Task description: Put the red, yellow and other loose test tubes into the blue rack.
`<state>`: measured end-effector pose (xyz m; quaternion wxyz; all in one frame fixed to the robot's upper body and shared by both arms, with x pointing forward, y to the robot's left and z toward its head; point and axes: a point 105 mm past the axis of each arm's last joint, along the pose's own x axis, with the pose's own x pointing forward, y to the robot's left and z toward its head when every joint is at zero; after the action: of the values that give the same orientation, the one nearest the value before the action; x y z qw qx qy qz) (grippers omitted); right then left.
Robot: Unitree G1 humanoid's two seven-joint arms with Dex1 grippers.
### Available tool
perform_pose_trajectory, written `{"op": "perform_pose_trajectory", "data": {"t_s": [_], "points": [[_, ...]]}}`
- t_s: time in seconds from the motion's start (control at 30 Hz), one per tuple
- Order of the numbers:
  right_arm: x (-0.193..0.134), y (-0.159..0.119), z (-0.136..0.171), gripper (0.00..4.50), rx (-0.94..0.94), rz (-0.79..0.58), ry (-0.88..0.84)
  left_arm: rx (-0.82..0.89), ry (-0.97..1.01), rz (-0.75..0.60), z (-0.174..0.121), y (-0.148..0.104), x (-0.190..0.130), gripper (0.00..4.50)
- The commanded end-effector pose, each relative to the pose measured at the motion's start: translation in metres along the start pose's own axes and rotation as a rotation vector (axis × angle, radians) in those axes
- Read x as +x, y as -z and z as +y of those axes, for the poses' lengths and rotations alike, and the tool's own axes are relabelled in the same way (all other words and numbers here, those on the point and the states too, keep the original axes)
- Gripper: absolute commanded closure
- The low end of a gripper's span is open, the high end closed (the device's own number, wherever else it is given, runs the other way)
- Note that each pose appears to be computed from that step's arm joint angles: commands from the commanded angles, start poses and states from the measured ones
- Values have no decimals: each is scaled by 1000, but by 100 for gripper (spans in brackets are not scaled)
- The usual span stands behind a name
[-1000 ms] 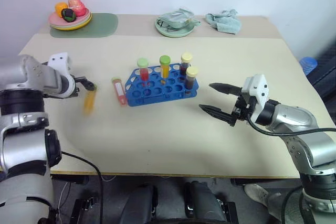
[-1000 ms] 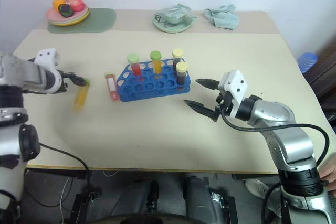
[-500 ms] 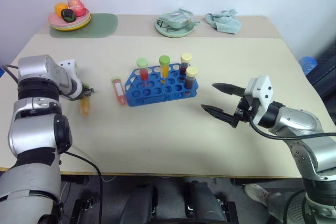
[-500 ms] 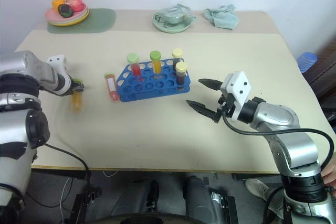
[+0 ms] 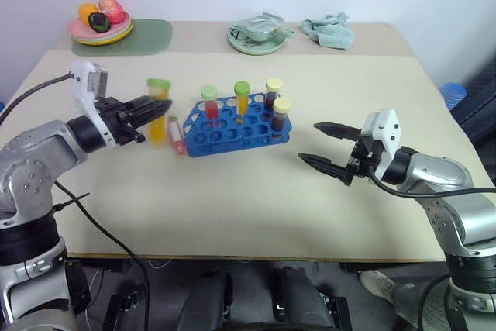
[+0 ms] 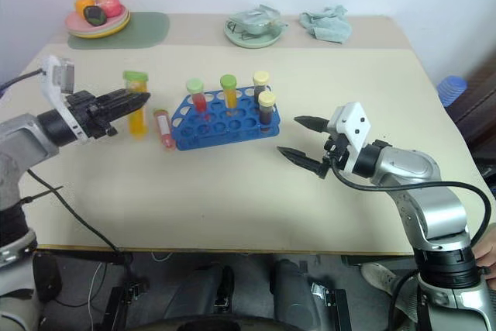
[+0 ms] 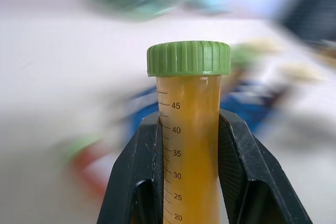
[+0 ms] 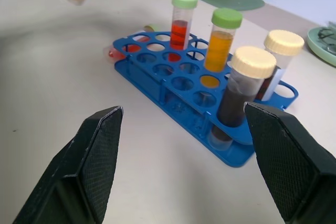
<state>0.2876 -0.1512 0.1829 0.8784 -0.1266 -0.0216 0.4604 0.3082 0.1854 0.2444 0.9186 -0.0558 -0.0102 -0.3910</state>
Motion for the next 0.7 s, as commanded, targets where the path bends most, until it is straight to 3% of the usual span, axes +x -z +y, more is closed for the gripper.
{"op": "perform_pose_trajectory", "data": {"t_s": [0.03, 0.2, 0.43, 0.7], "points": [[-10, -11, -2, 72, -32, -38, 44, 40, 65, -228, -12, -20, 13, 371], [-28, -3, 10, 72, -48, -3, 77, 261, 23, -370, -8, -6, 56, 371], [-36, -14, 25, 72, -67, -9, 126, 267, 59, -371, -9, 32, 100, 371], [-34, -25, 32, 72, -69, -12, 171, 224, 109, -349, -13, 54, 118, 371]]}}
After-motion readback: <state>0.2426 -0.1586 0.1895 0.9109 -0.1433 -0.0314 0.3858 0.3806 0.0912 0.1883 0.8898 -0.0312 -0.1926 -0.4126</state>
